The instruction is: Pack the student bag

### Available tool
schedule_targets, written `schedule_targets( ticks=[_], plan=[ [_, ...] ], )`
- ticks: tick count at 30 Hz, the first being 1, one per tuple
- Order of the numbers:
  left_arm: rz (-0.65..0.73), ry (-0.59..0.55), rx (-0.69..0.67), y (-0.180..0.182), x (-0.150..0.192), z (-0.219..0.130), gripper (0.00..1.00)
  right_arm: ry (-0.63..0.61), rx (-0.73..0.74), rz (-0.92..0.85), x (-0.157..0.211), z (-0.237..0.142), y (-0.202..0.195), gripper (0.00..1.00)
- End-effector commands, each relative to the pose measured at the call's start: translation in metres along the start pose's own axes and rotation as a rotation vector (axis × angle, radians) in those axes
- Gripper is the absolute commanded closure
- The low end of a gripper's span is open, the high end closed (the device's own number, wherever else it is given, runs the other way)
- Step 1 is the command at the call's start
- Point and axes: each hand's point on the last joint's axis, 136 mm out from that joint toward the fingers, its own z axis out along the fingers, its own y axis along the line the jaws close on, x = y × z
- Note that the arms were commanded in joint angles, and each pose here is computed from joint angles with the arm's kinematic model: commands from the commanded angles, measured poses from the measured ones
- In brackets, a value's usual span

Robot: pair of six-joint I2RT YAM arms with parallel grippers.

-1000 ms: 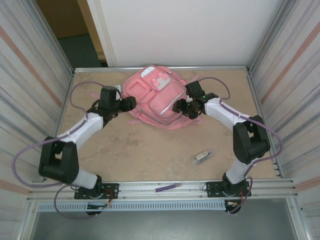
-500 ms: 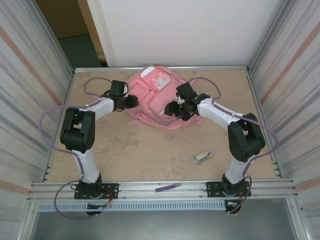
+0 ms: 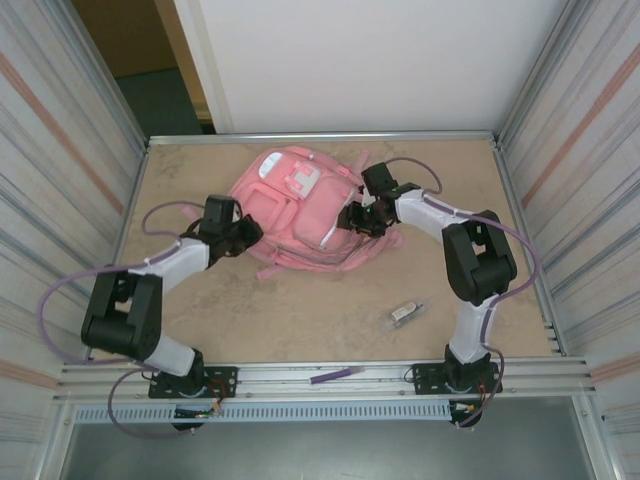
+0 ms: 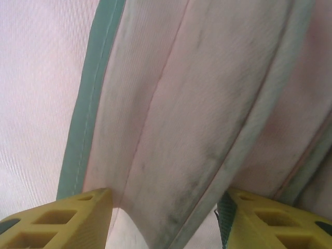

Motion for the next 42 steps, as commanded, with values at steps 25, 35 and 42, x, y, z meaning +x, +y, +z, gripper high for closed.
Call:
schedule_targets(
  ticks=[25,35,42],
  plan=[
    [-0.265,0.057,0.122,-0.036,0.028,-0.041,0.93,-0.206,0.052,-0.711,0.042,-0.073,0.09,0.4],
    [-0.25,0.04,0.095,-0.038,0.031,-0.046,0.93,-0.224,-0.03,-1.932,0.183,-0.041,0.138,0.37],
    [-0.257,0.069,0.102,-0.041,0.04,-0.043,0.92,-0.433,0.191,-2.023,0.161,-0.027,0.158,0.36]
  ],
)
